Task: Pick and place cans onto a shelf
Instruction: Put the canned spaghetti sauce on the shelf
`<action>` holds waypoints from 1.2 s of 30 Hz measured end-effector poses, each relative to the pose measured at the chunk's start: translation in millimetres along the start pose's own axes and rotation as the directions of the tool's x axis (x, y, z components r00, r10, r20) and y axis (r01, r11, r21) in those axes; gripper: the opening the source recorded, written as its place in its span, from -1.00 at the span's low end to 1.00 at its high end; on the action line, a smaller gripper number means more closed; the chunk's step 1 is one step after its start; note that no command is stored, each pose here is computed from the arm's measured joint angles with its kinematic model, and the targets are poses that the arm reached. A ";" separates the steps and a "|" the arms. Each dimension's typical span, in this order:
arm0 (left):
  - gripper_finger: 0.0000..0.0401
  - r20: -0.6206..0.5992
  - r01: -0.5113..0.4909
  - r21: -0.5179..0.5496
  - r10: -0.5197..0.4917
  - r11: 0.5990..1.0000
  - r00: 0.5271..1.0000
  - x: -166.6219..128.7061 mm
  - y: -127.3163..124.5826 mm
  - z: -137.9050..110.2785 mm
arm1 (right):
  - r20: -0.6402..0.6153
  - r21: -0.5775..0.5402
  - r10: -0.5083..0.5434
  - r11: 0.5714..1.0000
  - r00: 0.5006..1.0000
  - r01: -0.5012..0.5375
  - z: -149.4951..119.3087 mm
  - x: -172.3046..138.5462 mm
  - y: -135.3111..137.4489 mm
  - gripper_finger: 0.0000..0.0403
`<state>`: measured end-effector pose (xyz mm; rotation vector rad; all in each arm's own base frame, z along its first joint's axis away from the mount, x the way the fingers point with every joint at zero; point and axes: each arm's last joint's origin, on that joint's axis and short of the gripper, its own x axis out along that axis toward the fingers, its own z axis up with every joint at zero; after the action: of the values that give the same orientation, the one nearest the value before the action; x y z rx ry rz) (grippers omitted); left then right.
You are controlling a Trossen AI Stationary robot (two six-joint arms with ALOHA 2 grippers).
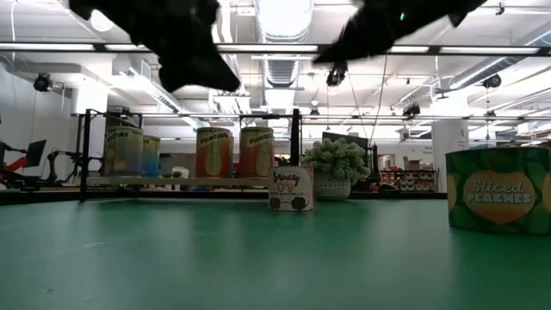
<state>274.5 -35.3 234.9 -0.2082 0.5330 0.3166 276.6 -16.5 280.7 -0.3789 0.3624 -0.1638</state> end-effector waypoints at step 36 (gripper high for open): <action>0.72 -0.188 -0.187 0.151 0.214 0.971 0.959 132.7 -13.5 -17.0 | 0.042 -0.053 -0.019 0.998 0.999 0.021 7.5 -31.3 -10.8 0.00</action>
<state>379.4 -20.6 152.0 -0.0571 0.7775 0.4596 249.6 -16.9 301.3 -0.4380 0.3229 -0.1658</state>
